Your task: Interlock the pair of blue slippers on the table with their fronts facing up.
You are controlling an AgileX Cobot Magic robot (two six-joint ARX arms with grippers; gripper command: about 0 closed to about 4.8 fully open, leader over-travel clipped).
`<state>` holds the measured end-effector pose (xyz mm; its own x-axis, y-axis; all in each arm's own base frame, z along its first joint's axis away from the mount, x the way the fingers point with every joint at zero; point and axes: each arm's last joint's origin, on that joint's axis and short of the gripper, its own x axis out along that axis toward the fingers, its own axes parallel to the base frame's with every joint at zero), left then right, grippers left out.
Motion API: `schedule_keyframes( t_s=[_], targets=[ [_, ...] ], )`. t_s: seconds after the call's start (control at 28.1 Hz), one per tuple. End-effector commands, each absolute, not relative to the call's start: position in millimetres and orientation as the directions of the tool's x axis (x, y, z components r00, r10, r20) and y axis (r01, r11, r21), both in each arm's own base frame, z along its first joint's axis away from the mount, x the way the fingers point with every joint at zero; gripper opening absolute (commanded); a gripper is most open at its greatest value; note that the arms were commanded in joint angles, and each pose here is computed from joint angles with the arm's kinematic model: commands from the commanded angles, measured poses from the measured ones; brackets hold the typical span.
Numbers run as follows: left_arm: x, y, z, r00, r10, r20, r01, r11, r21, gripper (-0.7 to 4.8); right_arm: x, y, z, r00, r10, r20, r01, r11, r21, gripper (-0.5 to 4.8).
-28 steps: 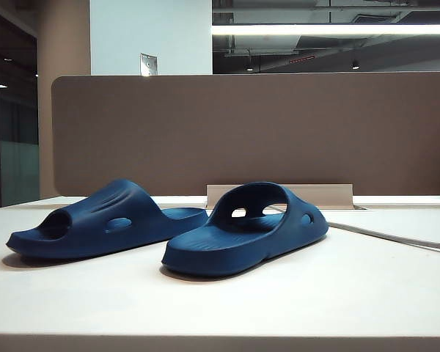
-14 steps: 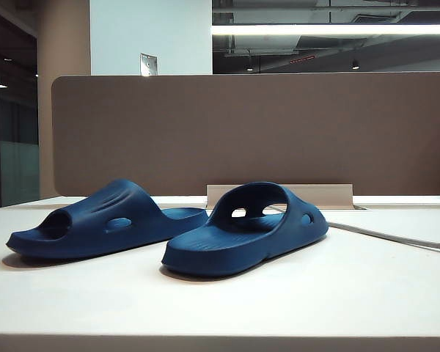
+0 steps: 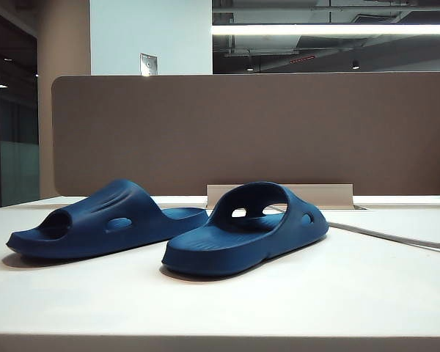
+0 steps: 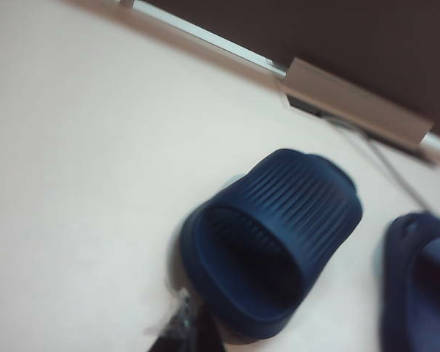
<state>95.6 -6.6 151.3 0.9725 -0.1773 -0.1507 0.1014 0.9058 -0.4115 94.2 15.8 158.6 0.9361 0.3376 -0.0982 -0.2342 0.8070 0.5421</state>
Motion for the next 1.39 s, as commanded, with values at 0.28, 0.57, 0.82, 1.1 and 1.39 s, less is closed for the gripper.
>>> schedule_keyframes(
  t_s=[0.28, 0.57, 0.82, 1.1, 1.39],
  targets=[
    [95, -10, 152, 0.941, -0.306, -0.142, 0.166, 0.786, -0.596, -0.05, 78, 14, 213, 0.944, 0.317, -0.091, -0.22, 0.811, 0.541, 0.23],
    [93, -15, 153, 0.883, -0.452, -0.123, 0.292, 0.737, -0.61, -0.06, 90, 17, 247, 0.881, 0.393, -0.262, -0.213, 0.825, 0.524, 0.22],
    [92, -17, 154, 0.83, -0.546, -0.115, 0.369, 0.691, -0.621, -0.06, 131, 26, 274, 0.718, 0.545, -0.432, -0.281, 0.796, 0.536, 0.23],
    [90, -19, 154, 0.776, -0.621, -0.111, 0.383, 0.604, -0.699, -0.05, 190, 33, 292, 0.593, 0.631, -0.5, -0.368, 0.765, 0.528, 0.24],
    [90, -20, 154, 0.762, -0.639, -0.109, 0.331, 0.528, -0.782, -0.06, 245, 40, 294, 0.493, 0.694, -0.525, -0.457, 0.72, 0.522, 0.64]
  ],
)
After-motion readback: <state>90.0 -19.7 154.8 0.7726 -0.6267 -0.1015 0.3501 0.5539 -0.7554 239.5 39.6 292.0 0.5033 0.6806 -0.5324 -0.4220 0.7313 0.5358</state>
